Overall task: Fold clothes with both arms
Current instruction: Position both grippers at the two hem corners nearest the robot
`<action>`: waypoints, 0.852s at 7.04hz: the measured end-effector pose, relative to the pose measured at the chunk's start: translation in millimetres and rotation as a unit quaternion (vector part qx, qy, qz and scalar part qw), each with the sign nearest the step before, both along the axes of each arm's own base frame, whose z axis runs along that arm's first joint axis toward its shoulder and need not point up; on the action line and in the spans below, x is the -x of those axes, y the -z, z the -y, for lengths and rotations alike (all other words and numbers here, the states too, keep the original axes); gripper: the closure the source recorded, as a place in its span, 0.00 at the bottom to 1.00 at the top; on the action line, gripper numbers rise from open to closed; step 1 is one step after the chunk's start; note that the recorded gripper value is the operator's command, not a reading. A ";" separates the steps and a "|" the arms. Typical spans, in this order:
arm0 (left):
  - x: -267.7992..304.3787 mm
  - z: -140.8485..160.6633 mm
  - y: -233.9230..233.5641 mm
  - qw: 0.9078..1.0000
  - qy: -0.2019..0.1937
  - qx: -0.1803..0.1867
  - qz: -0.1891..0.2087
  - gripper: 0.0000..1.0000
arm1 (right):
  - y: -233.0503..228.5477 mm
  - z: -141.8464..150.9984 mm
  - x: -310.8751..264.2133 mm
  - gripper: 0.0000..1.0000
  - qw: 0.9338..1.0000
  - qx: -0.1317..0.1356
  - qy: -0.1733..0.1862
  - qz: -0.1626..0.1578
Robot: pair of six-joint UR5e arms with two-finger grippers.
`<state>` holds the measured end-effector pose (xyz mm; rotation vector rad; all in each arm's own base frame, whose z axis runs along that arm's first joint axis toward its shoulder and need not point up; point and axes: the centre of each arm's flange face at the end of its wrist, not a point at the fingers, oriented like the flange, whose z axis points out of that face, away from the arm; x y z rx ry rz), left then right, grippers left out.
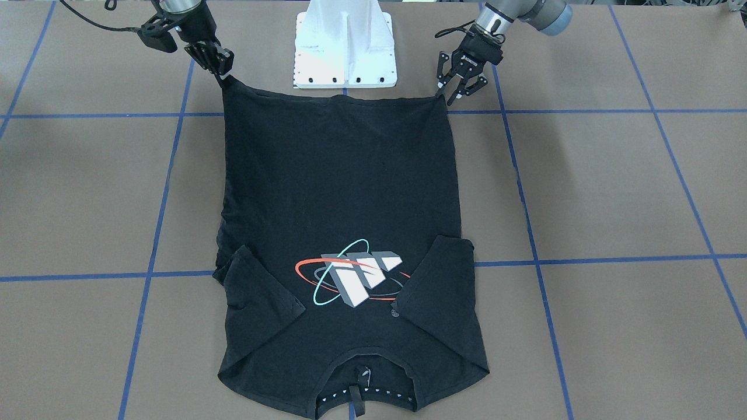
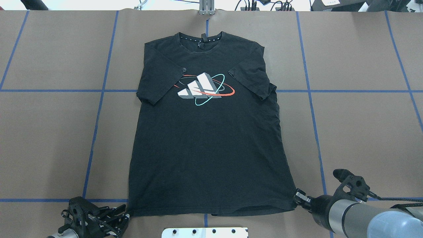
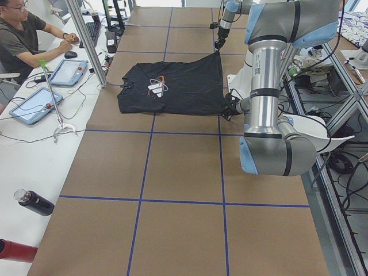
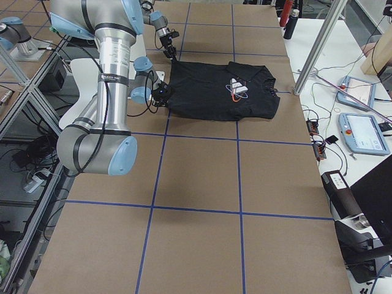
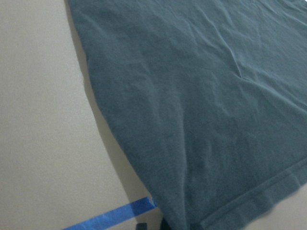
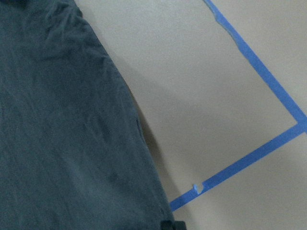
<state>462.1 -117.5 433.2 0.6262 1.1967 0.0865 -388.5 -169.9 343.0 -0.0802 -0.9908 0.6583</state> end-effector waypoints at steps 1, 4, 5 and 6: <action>0.3 0.5 1.3 1.000 0.000 0.000 -0.002 1.00 | 3.3 1.2 1.1 1.00 1.000 0.000 -0.001 0.004; 9.8 3.8 19.6 1.000 0.004 0.008 -0.023 1.00 | 4.7 3.1 1.4 1.00 1.000 0.000 -0.004 0.006; 15.7 4.5 30.5 0.999 0.007 0.021 -0.039 1.00 | 4.8 5.0 0.2 1.00 1.000 0.001 -0.005 0.006; 19.0 4.0 38.0 0.997 0.012 0.052 -0.059 1.00 | 5.2 10.3 -3.6 1.00 1.000 0.006 -0.006 0.006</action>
